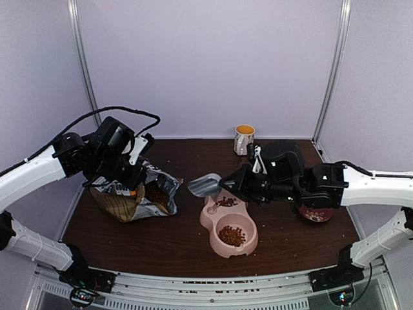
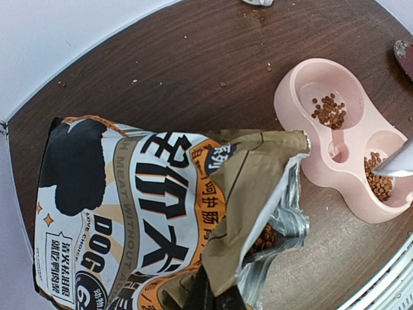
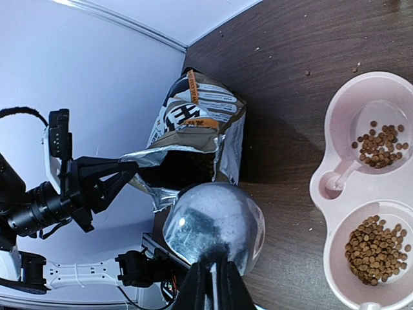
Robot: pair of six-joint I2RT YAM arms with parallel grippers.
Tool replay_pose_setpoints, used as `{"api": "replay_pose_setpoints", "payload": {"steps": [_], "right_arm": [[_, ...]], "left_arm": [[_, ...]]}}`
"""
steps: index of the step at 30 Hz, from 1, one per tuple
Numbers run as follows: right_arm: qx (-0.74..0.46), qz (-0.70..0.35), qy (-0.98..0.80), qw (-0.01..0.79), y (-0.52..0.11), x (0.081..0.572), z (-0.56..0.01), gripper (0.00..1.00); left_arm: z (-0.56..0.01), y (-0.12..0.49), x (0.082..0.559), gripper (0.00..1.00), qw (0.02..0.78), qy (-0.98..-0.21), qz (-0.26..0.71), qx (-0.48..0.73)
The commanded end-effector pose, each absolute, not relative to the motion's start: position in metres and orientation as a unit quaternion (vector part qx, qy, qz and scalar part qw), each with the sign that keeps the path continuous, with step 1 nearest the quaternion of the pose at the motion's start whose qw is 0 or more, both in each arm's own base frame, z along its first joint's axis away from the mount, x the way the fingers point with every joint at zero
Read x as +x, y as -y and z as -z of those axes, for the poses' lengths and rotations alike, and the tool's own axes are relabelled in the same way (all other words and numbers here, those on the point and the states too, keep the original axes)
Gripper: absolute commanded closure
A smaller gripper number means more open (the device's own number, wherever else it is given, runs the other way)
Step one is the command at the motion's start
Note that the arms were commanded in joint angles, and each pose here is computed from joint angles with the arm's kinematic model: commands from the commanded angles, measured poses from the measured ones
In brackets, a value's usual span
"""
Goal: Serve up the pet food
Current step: Insert the spatula into the pet food bag.
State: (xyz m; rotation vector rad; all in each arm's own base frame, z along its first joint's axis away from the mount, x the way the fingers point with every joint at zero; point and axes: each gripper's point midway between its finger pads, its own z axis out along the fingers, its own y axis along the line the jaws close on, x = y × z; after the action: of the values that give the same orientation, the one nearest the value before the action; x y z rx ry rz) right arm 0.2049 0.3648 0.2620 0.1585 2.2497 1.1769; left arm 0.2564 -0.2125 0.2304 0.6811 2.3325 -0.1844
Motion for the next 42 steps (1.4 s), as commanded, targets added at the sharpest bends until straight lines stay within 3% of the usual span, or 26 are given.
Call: {"api": "replay_pose_setpoints", "payload": {"steps": [1,23,42], "right_arm": [[0.030,-0.467,-0.830,0.302,-0.388,0.197,-0.282,1.00],[-0.034,-0.504,-0.816,0.281,-0.455,0.169,-0.294,1.00],[0.047,-0.418,-0.848,0.323,-0.483,0.233,-0.237,1.00]], "left_arm": [[-0.274,0.225,0.272,1.00,0.423,-0.867,0.105,0.242],[-0.270,0.226,0.273,1.00,0.418,-0.869,0.103,0.243],[-0.266,0.229,0.273,1.00,0.411,-0.871,0.105,0.246]]}}
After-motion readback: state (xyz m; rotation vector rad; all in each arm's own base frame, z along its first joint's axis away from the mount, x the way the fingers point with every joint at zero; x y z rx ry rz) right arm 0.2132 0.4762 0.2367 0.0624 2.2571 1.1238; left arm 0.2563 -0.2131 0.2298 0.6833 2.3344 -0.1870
